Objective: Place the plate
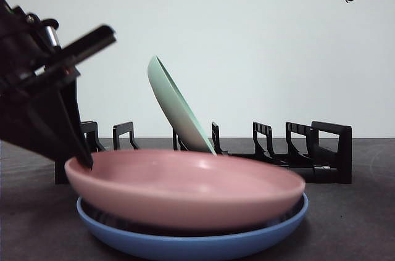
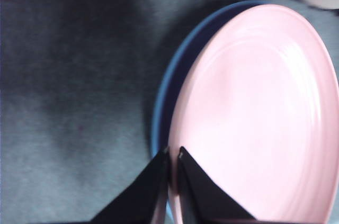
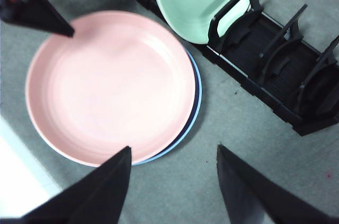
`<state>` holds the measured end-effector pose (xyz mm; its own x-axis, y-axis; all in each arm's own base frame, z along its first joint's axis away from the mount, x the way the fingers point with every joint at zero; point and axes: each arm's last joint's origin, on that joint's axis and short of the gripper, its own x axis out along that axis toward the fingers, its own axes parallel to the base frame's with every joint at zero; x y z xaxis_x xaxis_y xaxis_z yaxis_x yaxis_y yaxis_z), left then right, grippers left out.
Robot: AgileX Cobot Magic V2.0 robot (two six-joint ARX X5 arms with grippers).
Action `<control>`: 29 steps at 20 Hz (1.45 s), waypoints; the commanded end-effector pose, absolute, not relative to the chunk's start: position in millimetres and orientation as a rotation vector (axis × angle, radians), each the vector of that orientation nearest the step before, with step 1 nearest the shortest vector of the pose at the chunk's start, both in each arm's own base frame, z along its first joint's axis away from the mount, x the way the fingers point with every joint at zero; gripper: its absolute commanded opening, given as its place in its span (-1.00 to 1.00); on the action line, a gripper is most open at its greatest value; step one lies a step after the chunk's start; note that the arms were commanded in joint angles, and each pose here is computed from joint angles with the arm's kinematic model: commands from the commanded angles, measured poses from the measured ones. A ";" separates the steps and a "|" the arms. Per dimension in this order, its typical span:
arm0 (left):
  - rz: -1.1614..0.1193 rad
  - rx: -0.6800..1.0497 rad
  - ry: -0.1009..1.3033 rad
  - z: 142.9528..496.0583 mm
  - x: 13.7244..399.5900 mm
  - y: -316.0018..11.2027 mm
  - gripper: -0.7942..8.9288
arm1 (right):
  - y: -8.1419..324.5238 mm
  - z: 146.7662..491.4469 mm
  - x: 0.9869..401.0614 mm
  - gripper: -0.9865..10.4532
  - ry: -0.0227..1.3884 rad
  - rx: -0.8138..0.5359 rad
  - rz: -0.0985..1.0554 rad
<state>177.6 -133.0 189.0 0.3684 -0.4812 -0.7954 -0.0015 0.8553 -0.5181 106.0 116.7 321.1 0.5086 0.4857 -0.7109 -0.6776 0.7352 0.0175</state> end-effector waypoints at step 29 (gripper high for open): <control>-0.215 -0.027 0.730 351.7 99.9 -30.4 -0.13 | 210.7 351.7 183.1 -0.38 0.903 -0.106 0.770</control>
<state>99.5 -30.1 345.8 0.7092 -0.2027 -0.6752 0.1715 0.9786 -0.1135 180.5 205.0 350.3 0.3786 0.5515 -0.7433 -0.6522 0.7288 0.2086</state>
